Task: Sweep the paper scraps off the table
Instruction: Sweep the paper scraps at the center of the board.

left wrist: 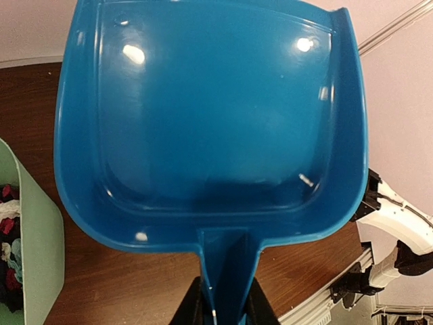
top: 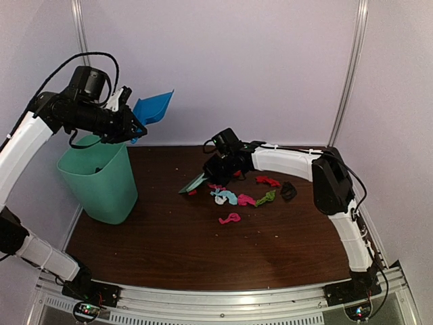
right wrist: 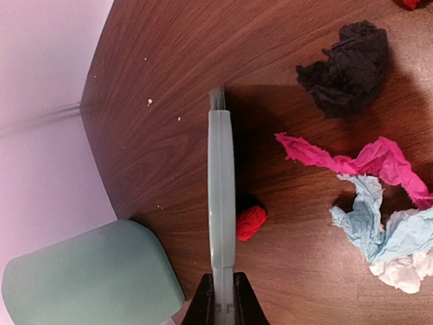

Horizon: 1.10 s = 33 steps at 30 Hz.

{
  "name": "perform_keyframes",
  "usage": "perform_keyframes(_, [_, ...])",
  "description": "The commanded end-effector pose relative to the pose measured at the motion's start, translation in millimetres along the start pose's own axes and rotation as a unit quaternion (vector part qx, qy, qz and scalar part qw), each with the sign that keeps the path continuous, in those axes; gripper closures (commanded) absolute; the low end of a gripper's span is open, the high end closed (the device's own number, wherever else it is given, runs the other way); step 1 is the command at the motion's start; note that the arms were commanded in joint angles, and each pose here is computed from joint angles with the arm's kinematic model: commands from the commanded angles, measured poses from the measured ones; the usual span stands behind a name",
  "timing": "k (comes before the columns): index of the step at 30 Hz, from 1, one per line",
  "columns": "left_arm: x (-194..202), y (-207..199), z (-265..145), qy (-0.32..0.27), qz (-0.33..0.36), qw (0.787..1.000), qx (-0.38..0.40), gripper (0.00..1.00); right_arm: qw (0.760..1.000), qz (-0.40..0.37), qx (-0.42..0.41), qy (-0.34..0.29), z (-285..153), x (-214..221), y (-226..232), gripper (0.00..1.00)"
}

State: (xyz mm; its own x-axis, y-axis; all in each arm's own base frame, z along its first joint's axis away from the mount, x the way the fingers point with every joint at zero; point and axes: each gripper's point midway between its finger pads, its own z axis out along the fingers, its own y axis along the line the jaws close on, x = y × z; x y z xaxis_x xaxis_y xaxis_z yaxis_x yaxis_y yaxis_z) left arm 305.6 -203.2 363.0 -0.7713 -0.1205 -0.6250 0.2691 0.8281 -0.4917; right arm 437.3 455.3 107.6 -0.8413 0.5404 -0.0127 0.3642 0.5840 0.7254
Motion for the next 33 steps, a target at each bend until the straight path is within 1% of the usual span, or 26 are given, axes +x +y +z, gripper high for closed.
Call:
perform_keyframes(1, [-1, 3, 13, 0.004, 0.023, 1.000, -0.007, 1.00, 0.997, 0.029, 0.051, -0.040, -12, -17, -15, 1.00])
perform_keyframes(4, [-1, 5, 20, 0.010, 0.028, 1.000, -0.008, 1.00, 0.995, 0.029, 0.088, -0.041, -16, -17, -38, 1.00])
perform_keyframes(8, [0, 5, 29, 0.017, 0.034, 0.999, -0.006, 1.00, 0.993, 0.024, 0.112, -0.025, -24, -8, -58, 1.00])
perform_keyframes(14, [5, 9, 41, 0.029, 0.041, 0.999, -0.007, 1.00, 0.989, 0.011, 0.145, -0.008, -48, 4, -83, 1.00])
perform_keyframes(24, [18, 16, 54, 0.042, 0.049, 0.998, -0.018, 1.00, 0.984, -0.030, 0.167, 0.048, -79, 33, -122, 1.00])
perform_keyframes(33, [51, 14, 72, 0.071, 0.076, 0.994, -0.034, 1.00, 0.976, -0.092, 0.177, 0.084, -111, 53, -147, 1.00])
